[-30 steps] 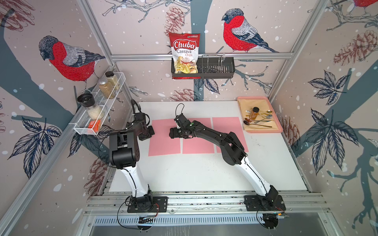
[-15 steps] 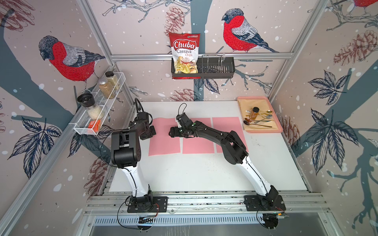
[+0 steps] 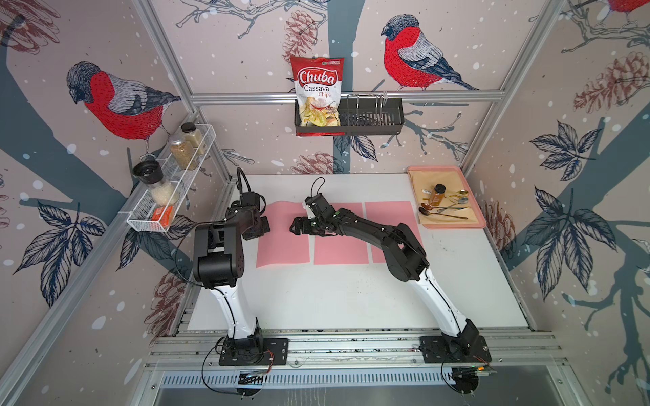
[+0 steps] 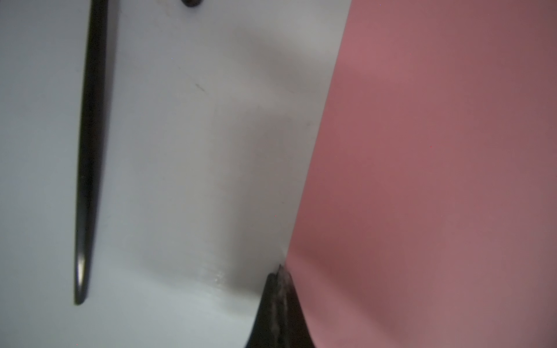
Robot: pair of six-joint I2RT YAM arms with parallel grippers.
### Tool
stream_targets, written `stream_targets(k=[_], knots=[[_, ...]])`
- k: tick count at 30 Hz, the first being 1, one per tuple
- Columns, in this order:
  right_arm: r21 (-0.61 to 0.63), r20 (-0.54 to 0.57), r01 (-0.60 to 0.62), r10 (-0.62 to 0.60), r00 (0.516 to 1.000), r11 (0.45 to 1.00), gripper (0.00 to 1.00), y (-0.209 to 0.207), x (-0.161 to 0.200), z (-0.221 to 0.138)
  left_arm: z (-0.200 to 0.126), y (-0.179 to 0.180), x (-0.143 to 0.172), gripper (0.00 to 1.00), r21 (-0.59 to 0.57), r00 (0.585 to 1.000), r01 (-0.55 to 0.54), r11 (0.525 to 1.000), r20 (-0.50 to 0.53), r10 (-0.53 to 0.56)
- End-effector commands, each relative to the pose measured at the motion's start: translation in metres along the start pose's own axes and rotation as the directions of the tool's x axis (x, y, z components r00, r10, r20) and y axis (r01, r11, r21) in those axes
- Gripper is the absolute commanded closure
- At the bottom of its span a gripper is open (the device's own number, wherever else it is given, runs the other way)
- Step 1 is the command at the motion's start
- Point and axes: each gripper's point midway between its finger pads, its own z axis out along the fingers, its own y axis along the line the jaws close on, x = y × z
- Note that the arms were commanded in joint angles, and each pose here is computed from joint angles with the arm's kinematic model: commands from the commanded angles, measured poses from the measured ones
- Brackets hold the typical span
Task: Fold the rectangular paper in half along the long edge
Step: Pick up the paper from the center of the board.
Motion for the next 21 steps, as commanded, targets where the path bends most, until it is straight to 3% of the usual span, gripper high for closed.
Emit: stream_targets(k=[1,21], knots=[[0.061,-0.086,-0.058,0.063,0.994,0.996,0.1,-0.02,0.025,0.005,0.008,-0.019,0.036,1.0,0.076,0.991,-0.025,0.997,-0.131,0.035],[-0.019,-0.099,-0.073,0.07,0.993,0.997,0.09,-0.011,0.027,0.007,0.016,-0.037,0.048,1.0,0.053,0.982,-0.095,0.994,-0.157,0.103]])
